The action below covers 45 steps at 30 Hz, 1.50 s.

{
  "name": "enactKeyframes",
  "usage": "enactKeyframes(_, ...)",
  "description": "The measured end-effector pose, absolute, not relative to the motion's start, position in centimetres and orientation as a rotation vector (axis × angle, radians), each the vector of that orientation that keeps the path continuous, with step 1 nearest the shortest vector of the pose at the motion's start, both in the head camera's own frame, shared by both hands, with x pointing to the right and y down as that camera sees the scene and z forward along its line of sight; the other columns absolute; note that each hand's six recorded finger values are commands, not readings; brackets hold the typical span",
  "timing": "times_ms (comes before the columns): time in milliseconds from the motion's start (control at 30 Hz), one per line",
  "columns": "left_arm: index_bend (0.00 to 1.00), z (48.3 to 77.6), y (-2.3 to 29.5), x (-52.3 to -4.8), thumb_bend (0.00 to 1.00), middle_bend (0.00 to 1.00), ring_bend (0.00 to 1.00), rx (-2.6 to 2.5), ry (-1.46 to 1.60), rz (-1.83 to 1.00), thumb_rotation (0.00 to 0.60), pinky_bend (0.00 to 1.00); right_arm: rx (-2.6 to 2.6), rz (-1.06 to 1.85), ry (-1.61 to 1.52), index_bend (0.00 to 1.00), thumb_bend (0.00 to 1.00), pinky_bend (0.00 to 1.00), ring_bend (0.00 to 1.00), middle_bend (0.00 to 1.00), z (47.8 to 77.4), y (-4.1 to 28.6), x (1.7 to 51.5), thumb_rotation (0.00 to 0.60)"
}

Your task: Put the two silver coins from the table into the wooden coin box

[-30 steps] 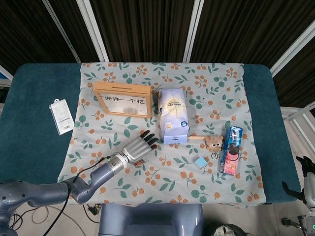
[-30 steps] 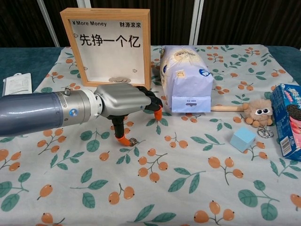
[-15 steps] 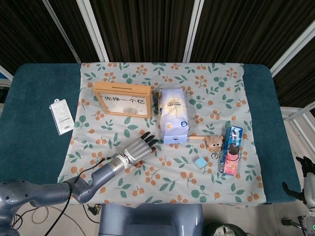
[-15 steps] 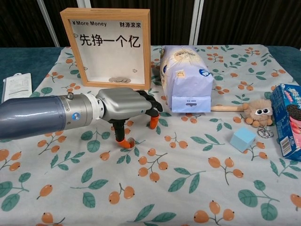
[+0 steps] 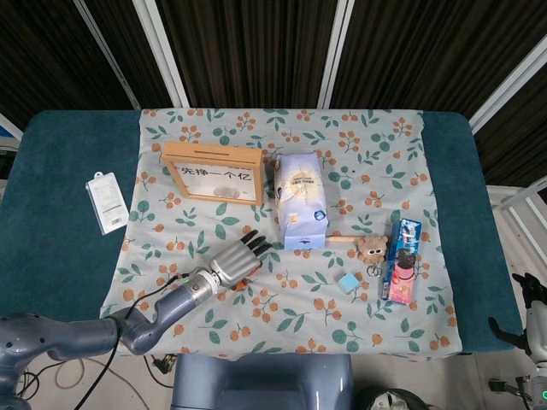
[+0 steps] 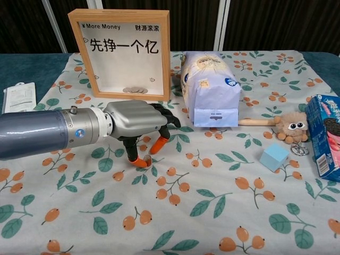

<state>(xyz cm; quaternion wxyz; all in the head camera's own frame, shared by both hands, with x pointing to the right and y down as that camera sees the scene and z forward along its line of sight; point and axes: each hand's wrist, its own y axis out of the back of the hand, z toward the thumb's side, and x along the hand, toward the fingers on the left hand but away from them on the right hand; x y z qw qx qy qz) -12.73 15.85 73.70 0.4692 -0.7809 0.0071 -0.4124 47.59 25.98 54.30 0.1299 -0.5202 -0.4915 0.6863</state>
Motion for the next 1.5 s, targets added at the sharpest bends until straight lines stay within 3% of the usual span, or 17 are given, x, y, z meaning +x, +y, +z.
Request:
enactKeyframes(167,0.62,73.8,15.8,-13.0,0.24,0.08,0.0,-1.908,0.014,-1.017,0.6,0.0,-1.514,1.998,-1.427,0.14,0.37,0.0,0.04,0.05,54.3,26.0,47.6,0.6)
enactKeyframes(600,0.59,73.9,16.2,-12.8,0.26,0.08,0.0,-1.888,-0.02,-1.003,0.6,0.0,-1.515,2.005,-1.437,0.15,0.37,0.0,0.04,0.05,54.3,26.0,47.7,0.6)
enactKeyframes(967,0.61,74.1,16.5,-12.9,0.46,0.09,0.0,-1.916,-0.039,-1.021,0.6,0.0,-1.522,2.013,-1.436,0.18,0.37,0.0,0.04,0.05,54.4,26.1,47.7,0.6)
enactKeyframes(1233,0.7,73.9,16.6,-12.8,0.56,0.12,0.0,-1.962,-0.033,-1.023,0.6,0.0,-1.519,2.021,-1.436,0.19,0.37,0.0,0.04,0.05,54.4,26.1,47.8,0.6)
enactKeyframes(1500,0.71,73.3,15.5,-13.1,0.63,0.13,0.0,-1.951,0.011,-1.023,0.6,0.0,-1.53,2.027,-1.432,0.19,0.37,0.0,0.04,0.05,54.5,26.2,47.6,0.6)
